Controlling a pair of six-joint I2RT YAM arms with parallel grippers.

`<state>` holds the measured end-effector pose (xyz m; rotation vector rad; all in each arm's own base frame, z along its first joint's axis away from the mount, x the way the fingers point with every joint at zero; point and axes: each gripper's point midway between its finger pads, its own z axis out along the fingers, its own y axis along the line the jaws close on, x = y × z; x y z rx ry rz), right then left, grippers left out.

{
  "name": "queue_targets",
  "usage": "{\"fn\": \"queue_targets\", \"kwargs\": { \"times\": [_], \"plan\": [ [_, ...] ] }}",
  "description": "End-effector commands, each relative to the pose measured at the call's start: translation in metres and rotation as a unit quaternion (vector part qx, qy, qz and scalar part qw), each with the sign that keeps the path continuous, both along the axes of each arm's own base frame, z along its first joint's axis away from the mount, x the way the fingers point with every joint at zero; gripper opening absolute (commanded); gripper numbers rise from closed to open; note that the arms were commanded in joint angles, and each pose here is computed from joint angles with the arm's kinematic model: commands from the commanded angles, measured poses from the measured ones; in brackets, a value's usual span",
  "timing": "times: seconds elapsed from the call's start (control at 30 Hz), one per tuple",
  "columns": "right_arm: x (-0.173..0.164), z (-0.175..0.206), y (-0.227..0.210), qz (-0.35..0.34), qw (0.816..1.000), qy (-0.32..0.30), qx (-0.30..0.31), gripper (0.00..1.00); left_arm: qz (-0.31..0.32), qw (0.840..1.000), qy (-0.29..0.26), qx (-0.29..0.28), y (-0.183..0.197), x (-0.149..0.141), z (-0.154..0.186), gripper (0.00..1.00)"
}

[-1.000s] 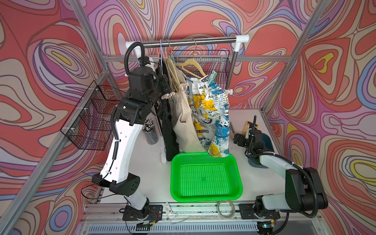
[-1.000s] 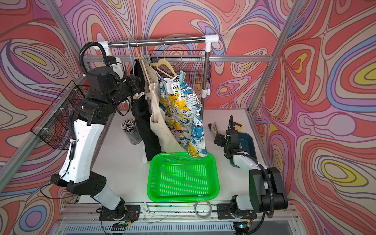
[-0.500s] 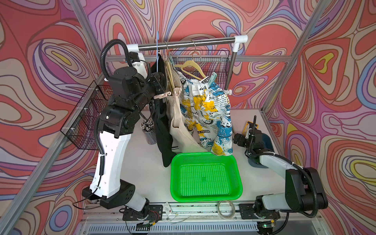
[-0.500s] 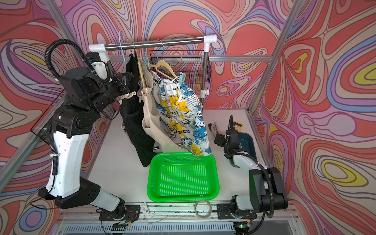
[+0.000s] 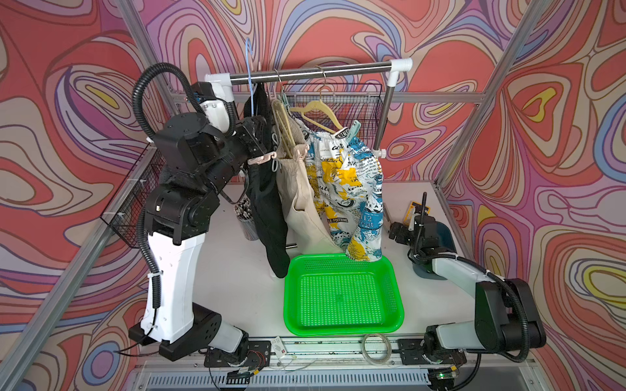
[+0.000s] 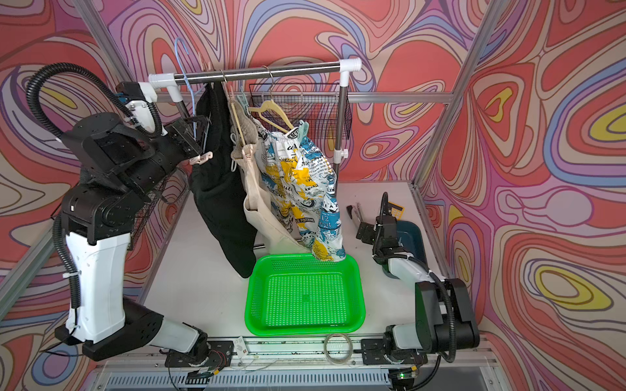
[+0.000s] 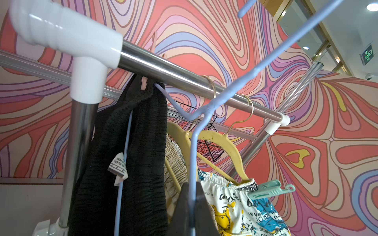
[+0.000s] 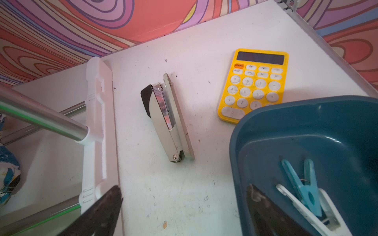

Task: Remove the clothespins securing shorts to the hanger
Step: Pick up the hanger from the clothesline.

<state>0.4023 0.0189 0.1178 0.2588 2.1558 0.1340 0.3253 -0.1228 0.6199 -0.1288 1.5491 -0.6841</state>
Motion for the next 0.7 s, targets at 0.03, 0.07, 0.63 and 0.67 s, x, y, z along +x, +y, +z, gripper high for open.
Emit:
{"fn": "queue_targets", "kwargs": {
  "times": [0.03, 0.07, 0.63, 0.67],
  "plan": [
    [0.001, -0.001, 0.001, 0.0, 1.0, -0.001, 0.001, 0.98, -0.024, 0.998, -0.053, -0.038, 0.009, -0.045, 0.038, 0.0],
    [0.001, -0.001, 0.001, -0.001, 1.0, -0.001, 0.0, 0.98, -0.026, 0.998, -0.05, -0.039, 0.01, -0.048, 0.036, 0.0],
    [-0.001, -0.002, 0.0, -0.001, 1.0, 0.004, 0.0, 0.98, -0.037, 0.999, 0.024, -0.027, 0.01, -0.06, -0.009, 0.0],
    [-0.001, -0.002, 0.001, -0.001, 1.0, 0.005, 0.0, 0.98, -0.034, 0.999, 0.028, -0.028, 0.012, -0.062, -0.012, 0.0]
  ]
}}
